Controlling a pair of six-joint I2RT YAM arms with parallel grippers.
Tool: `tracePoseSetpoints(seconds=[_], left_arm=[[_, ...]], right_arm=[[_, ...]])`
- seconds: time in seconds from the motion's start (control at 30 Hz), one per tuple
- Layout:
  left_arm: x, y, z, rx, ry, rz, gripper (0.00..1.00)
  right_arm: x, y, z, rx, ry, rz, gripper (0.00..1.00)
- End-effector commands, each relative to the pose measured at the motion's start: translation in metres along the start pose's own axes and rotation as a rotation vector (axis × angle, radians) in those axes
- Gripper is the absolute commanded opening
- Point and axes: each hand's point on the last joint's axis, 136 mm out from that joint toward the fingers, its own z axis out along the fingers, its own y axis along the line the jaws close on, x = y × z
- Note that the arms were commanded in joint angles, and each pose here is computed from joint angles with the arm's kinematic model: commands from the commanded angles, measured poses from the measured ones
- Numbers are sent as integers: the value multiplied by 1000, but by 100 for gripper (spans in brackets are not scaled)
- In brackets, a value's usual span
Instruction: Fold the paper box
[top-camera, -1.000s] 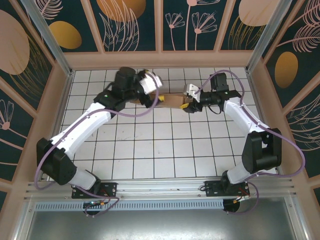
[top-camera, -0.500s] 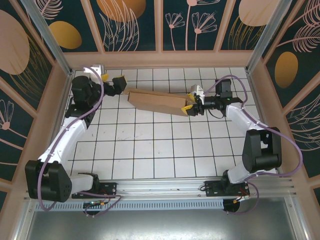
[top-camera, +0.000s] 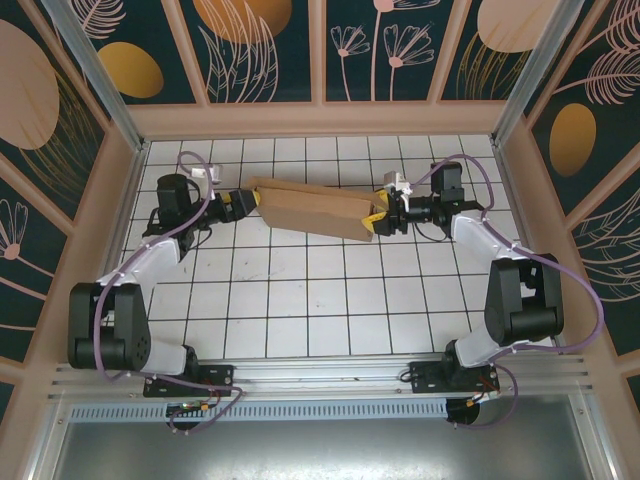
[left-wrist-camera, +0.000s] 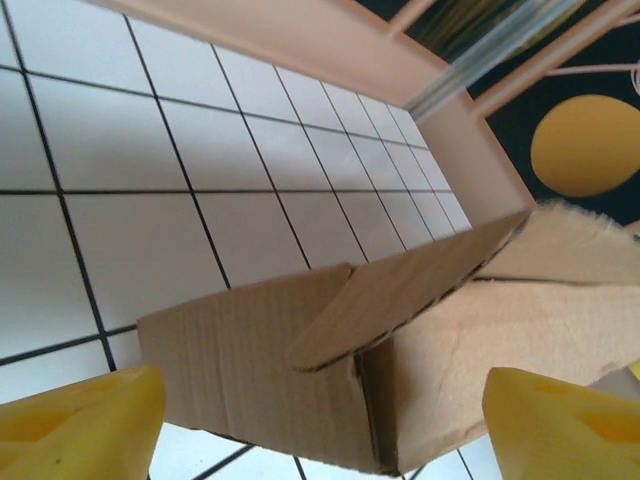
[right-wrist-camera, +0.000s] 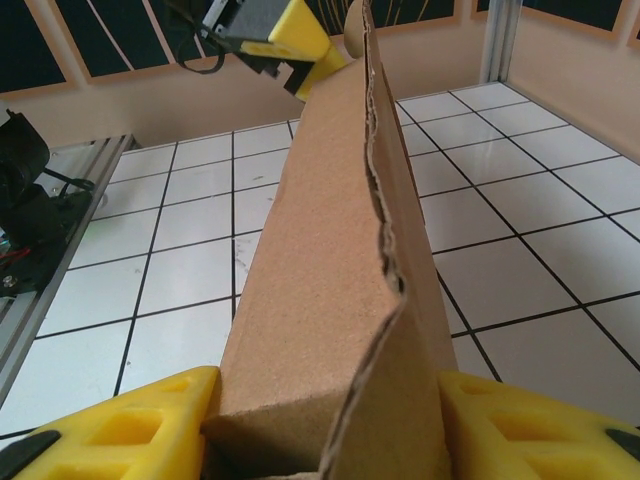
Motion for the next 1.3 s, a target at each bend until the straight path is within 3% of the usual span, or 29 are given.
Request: tracePoseSetpoints(seconds=[0.0, 0.27, 0.53, 0.73, 0.77, 0.97, 1.27], left_arm=[[4, -1, 8, 51, 37, 5, 73], [-8, 3, 18, 73, 19, -53, 68], [12, 19, 31, 33, 100, -112, 69], [37, 32, 44, -19, 173, -146, 60], [41, 35, 46, -30, 183, -155, 60], [65, 52, 48, -120, 220, -189, 55], [65, 51, 51, -152, 198, -185, 55]], right_arm=[[-10, 8, 0, -33, -32, 4, 43], [6, 5, 5, -56, -19, 66, 43], [15, 6, 9, -57, 1, 67, 43], [19, 3, 10, -50, 12, 76, 45], [20, 1, 10, -44, 16, 75, 46], [16, -11, 1, 54, 37, 57, 80], [-15, -21, -33, 359, -53, 61, 89]])
